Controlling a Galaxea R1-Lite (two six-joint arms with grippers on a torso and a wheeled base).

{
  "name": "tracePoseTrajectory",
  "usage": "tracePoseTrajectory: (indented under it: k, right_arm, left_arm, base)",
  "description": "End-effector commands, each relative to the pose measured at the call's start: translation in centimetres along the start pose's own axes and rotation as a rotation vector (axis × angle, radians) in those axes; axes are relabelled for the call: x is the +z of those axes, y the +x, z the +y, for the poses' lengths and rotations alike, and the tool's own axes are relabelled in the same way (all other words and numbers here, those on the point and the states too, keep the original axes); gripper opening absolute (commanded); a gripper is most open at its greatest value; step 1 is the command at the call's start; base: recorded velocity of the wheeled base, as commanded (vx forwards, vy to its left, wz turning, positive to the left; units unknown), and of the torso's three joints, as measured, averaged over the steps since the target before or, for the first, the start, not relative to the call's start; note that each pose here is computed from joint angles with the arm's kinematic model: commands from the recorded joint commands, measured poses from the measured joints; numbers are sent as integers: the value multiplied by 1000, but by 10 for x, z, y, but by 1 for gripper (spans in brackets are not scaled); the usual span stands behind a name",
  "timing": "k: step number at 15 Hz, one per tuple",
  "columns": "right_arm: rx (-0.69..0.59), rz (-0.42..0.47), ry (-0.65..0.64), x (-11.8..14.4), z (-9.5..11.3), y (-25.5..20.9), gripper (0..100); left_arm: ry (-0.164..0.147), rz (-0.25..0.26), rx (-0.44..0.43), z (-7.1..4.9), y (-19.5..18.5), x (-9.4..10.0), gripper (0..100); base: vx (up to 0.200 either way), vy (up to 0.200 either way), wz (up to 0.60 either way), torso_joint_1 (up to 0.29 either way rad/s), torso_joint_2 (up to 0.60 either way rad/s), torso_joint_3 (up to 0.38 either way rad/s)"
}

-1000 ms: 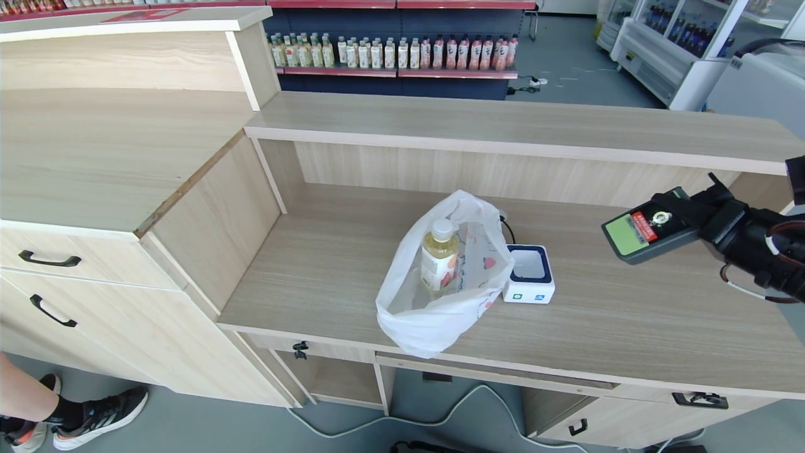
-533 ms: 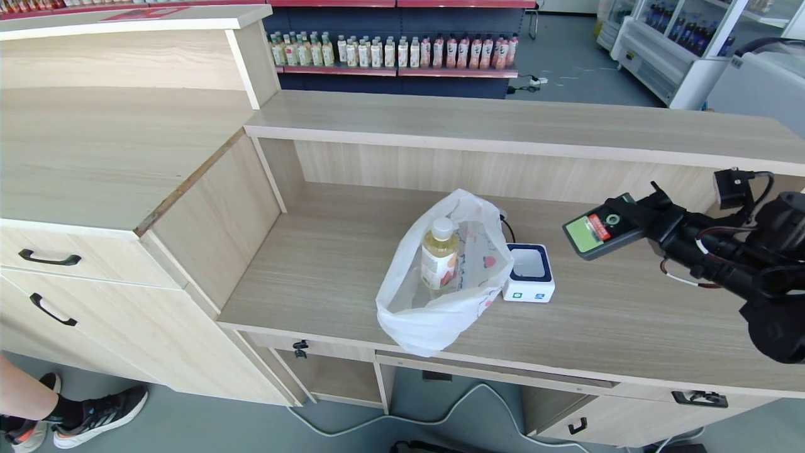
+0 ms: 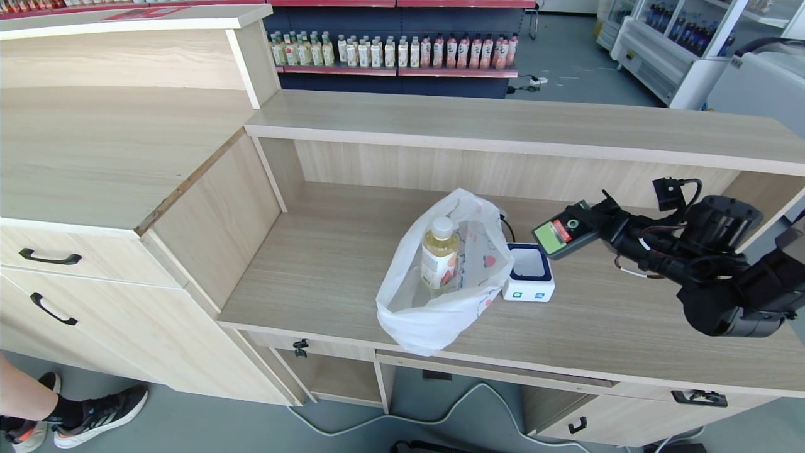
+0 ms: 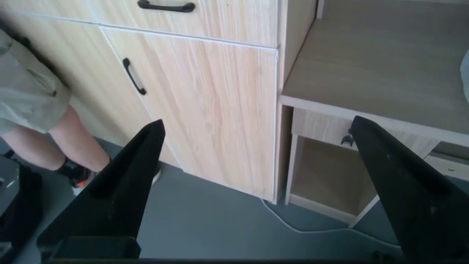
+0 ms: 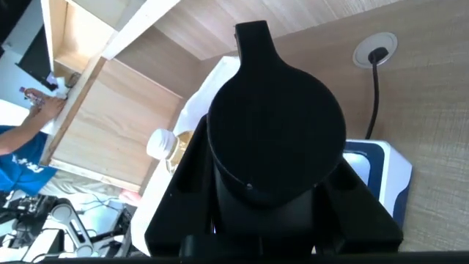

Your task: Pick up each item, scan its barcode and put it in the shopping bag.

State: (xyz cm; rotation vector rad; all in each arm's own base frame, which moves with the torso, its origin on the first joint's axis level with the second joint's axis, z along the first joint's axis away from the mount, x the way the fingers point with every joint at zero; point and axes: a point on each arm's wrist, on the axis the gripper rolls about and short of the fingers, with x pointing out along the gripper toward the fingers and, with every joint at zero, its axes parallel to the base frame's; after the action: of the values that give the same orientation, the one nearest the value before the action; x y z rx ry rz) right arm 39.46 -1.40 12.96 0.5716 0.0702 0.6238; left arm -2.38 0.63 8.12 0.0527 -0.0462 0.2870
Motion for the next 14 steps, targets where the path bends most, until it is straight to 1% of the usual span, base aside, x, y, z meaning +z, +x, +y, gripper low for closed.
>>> tracePoseTrajectory:
  k: [1, 9, 11, 14]
  right_arm:
    - [-11, 14, 0, -7, -8, 2, 0]
    - [-14, 16, -6, -12, -14, 4, 0]
    - [-13, 20, -27, -17, -18, 5, 0]
    - [21, 19, -45, -21, -22, 6, 0]
  left_arm:
    - [0, -1, 0, 0, 0, 0, 100]
    - [0, -1, 0, 0, 0, 0, 100]
    - [0, -1, 6, 0, 0, 0, 100]
    - [3, -1, 4, 0, 0, 0, 100]
  base:
    - [0, 0, 0, 0, 0, 0]
    - [0, 0, 0, 0, 0, 0]
    - [0, 0, 0, 0, 0, 0]
    - [0, 0, 0, 0, 0, 0]
